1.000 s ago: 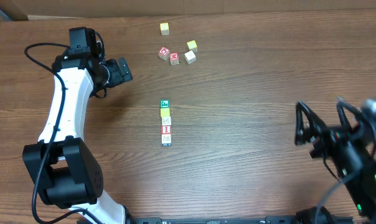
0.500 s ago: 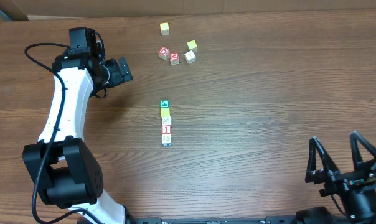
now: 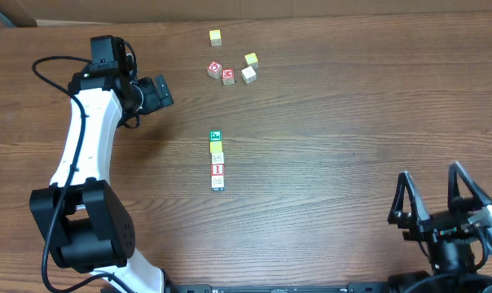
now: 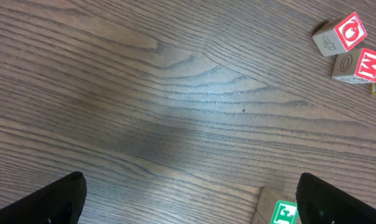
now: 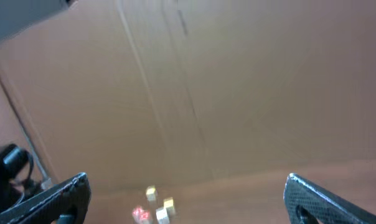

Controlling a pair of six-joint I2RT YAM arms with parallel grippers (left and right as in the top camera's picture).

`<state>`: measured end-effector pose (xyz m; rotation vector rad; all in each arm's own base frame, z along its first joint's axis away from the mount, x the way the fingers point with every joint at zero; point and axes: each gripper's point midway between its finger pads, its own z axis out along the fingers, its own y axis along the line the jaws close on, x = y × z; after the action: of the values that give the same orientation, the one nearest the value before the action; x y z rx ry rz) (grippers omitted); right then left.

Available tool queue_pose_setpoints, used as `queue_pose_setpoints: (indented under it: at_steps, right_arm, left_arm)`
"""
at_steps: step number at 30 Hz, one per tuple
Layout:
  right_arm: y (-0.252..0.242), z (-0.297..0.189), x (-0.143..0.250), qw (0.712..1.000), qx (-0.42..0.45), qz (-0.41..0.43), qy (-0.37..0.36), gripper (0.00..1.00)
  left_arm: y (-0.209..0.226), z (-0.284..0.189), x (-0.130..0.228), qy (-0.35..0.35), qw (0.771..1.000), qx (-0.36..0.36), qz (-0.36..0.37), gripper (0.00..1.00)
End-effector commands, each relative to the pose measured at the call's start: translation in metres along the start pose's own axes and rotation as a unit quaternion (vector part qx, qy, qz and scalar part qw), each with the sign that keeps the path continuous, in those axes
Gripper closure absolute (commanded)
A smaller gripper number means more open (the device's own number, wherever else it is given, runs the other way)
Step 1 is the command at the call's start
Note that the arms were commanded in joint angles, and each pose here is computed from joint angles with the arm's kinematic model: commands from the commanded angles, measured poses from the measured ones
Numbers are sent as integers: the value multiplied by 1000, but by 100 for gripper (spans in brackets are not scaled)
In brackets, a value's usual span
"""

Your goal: Flip 5 blocks

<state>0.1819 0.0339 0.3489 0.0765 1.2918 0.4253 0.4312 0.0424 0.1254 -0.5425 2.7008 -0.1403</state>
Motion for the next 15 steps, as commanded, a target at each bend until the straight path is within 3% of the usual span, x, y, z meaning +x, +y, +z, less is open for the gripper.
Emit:
queue_pose_setpoints:
  at_steps: [1, 7, 15]
  right_arm:
    - [6, 3, -13, 998, -26, -14, -60, 0]
    - [10, -4, -37, 978, -58, -31, -196, 0]
    - [-9, 5, 13, 984, -48, -31, -170, 0]
  left_arm:
    - [-3, -4, -5, -7, 1000, 3, 10, 0]
    - [-3, -4, -5, -7, 1000, 3, 10, 0]
    - [-3, -4, -5, -7, 1000, 3, 10, 0]
